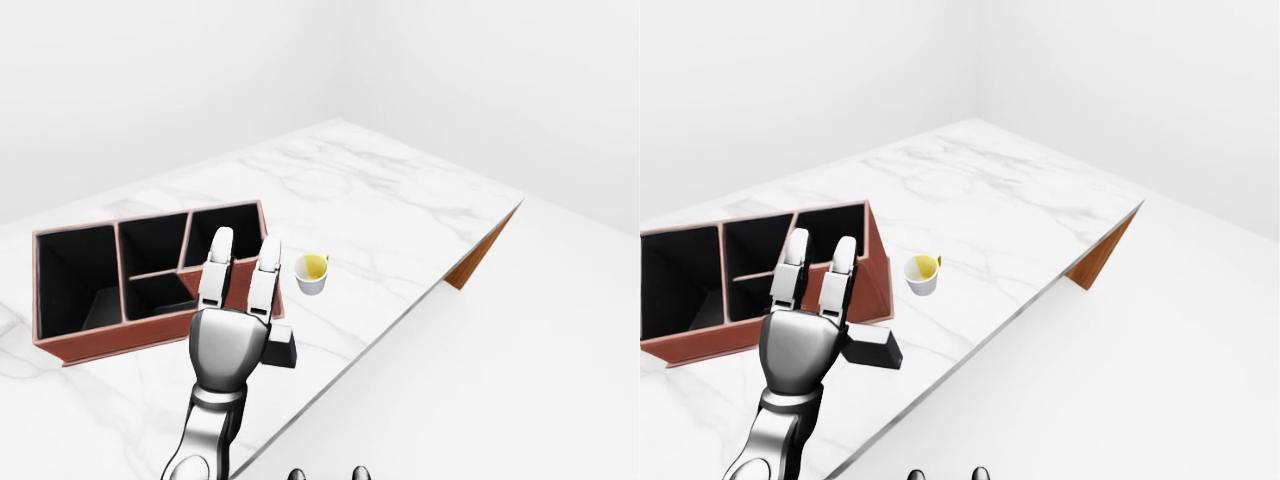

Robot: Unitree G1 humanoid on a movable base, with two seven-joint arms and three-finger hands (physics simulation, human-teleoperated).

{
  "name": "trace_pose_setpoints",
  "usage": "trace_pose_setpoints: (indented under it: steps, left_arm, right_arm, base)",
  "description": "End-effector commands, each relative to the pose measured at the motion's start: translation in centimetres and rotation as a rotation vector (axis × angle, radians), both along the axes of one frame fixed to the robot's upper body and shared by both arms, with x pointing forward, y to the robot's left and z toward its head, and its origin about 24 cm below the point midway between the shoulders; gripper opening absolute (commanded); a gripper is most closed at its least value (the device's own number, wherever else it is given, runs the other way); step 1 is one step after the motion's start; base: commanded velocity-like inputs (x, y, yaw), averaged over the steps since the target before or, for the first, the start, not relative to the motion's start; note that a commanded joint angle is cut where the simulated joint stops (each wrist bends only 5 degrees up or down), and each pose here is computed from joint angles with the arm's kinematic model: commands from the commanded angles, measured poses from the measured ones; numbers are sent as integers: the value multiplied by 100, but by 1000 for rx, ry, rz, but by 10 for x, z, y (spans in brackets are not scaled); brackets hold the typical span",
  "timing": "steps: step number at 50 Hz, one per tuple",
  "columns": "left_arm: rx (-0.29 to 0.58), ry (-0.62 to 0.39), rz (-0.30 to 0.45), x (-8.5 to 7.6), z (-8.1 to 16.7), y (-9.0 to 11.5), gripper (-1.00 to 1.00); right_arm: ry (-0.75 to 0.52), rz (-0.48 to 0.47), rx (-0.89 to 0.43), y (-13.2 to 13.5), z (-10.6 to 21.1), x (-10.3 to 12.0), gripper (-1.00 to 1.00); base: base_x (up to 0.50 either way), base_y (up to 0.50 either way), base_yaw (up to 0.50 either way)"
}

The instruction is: Pick up the book and place it in the right compartment of the caddy.

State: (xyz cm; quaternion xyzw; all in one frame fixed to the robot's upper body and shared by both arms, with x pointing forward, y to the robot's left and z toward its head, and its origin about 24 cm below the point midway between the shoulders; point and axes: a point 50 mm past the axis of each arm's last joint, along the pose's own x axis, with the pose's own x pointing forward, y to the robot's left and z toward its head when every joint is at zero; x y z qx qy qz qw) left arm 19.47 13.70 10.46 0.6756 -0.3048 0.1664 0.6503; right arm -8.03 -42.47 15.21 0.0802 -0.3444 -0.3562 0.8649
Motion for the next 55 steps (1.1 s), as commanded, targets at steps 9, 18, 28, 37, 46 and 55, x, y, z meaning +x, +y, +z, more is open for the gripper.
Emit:
trace_pose_setpoints:
  steps: [9,18,28,37,46,55]
  left_arm:
    - [0,1,-1,1,0,0,100]
    - [3,-1,0,0,0,0,100]
    - [3,-7,-1,-1,1,0,100]
    - [5,-6,-2,-1,1,-1,100]
    - [5,-5,-3,-1,1,-1,100]
    - [3,-2,-3,0,0,-1,100]
  right_arm:
    - [-1,1,-1,0,0,0,100]
    - [-1,0,0,0,0,0,100]
    - [-1,3,-4,0,1,0,100]
    - [1,-1,0,0,0,0,100]
    - [2,-1,1,-1,0,0,100]
    - [1,-2,2,0,-1,0,100]
  base:
    - [13,-10,0]
    - [13,-10,0]
    - [12,-11,0]
    - [13,-11,0]
    - [13,-10,0]
    - [7,-4,0]
